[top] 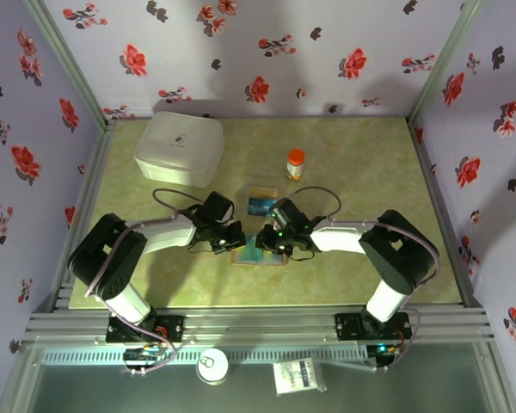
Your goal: Take the credit cards out of the card holder
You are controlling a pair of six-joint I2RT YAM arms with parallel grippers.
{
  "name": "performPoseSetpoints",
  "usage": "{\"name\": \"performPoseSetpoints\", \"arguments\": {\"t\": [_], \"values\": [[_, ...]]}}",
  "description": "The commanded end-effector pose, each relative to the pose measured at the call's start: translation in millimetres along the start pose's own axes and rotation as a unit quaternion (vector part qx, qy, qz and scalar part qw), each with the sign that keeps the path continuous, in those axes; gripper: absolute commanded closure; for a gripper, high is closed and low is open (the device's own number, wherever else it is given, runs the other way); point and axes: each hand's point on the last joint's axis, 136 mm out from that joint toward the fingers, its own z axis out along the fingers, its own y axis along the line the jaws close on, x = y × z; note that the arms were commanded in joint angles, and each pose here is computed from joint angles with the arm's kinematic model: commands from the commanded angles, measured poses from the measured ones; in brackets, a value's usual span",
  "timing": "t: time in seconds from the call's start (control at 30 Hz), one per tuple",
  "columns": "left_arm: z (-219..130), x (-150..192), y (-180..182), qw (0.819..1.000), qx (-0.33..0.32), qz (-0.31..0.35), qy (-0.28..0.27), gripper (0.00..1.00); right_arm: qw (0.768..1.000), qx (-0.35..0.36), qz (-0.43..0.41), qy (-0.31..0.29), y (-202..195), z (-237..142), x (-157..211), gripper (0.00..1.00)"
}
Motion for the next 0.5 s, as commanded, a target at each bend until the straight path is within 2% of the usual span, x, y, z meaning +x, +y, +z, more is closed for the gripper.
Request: {"name": "performPoseSetpoints", "arguments": {"t": [0.0,0.47], "values": [[7.0,9.4,20.2,0.999,-0.040,-0.006,0.017,1.00,1.000,-0.018,0.005,-0.006,6.4,-6.5,-1.5,0.79],[5.6,8.6,18.3,0.999,-0.038,-0.006,0.015,1.00,0.999,-0.032,0.014,-0.001,6.5,-2.3,-0.4,0.85]]}}
